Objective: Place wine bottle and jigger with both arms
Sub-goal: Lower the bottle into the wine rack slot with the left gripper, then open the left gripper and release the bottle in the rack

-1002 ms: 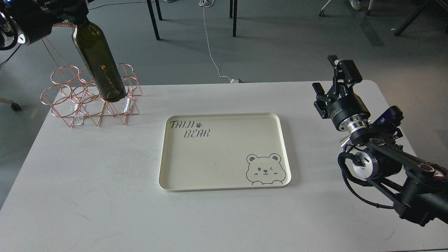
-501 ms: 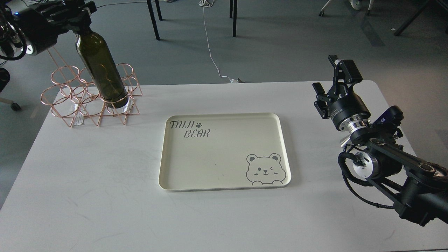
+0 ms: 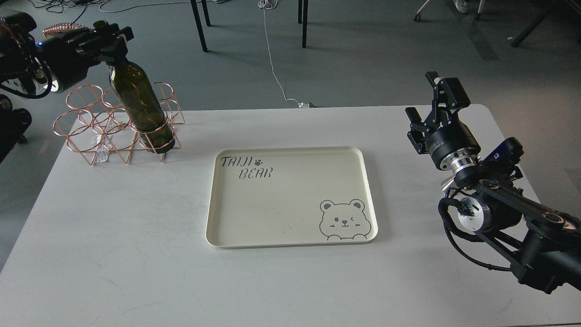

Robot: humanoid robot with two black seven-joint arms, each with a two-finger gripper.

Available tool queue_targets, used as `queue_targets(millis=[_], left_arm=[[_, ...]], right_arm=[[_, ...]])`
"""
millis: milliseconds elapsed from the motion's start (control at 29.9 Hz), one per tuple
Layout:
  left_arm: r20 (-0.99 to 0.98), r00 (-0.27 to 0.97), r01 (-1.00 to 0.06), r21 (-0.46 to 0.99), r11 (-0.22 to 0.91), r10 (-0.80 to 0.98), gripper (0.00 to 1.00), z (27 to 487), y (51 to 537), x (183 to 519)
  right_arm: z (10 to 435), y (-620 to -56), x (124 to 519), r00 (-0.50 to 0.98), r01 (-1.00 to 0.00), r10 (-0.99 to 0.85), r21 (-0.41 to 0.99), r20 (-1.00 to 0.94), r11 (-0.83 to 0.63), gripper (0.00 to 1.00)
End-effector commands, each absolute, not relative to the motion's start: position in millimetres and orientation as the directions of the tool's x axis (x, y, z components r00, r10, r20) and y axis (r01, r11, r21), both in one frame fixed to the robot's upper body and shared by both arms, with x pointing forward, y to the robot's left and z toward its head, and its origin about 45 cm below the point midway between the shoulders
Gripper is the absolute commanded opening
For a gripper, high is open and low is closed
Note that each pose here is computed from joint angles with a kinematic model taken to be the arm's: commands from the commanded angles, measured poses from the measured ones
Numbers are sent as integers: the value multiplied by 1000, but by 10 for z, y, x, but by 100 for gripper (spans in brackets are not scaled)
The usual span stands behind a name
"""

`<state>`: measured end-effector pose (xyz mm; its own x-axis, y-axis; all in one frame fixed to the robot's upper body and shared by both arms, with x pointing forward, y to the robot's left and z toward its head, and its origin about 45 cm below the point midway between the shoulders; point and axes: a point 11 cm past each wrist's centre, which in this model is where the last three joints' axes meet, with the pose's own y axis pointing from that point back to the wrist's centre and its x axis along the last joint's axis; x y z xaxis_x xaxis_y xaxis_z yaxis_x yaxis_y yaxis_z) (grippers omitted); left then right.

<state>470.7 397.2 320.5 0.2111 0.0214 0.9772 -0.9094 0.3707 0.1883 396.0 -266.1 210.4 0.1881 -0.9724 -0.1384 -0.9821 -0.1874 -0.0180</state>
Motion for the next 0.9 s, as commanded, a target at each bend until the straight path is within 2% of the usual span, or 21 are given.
queue_targets(millis=[0,200,434,534,568,668,868], left_arm=[[975,221,-908,196,370,24,27,3157,3972,4697],[974,227,-910,203,362,24,35,3122,4005,4686],[973,228,-909,203,363,26,61,3123,4000,4686],[976,215,-909,188,371,32,82,3174,3970,4700],[977,209,-910,179,375,40,86,3206,3960,4703],[983,172,-910,133,393,66,91,3388,3911,4723],[996,28,-880,-16,475,86,93,4282,3741,4671]], right_arm=[[2099,-2661,3957,188,-982,-972,-17,-139,-187,98],[2099,-2661,3957,188,-982,-972,-17,-139,-187,98],[2102,-2657,3956,189,-982,-972,-17,-139,-188,98],[2096,-2659,3952,188,-982,-972,-16,-140,-188,98],[2095,-2659,3952,188,-982,-972,-16,-140,-188,98],[2095,-2659,3952,188,-982,-972,-16,-140,-188,98],[2109,-2662,3956,189,-982,-973,-23,-134,-188,98]])
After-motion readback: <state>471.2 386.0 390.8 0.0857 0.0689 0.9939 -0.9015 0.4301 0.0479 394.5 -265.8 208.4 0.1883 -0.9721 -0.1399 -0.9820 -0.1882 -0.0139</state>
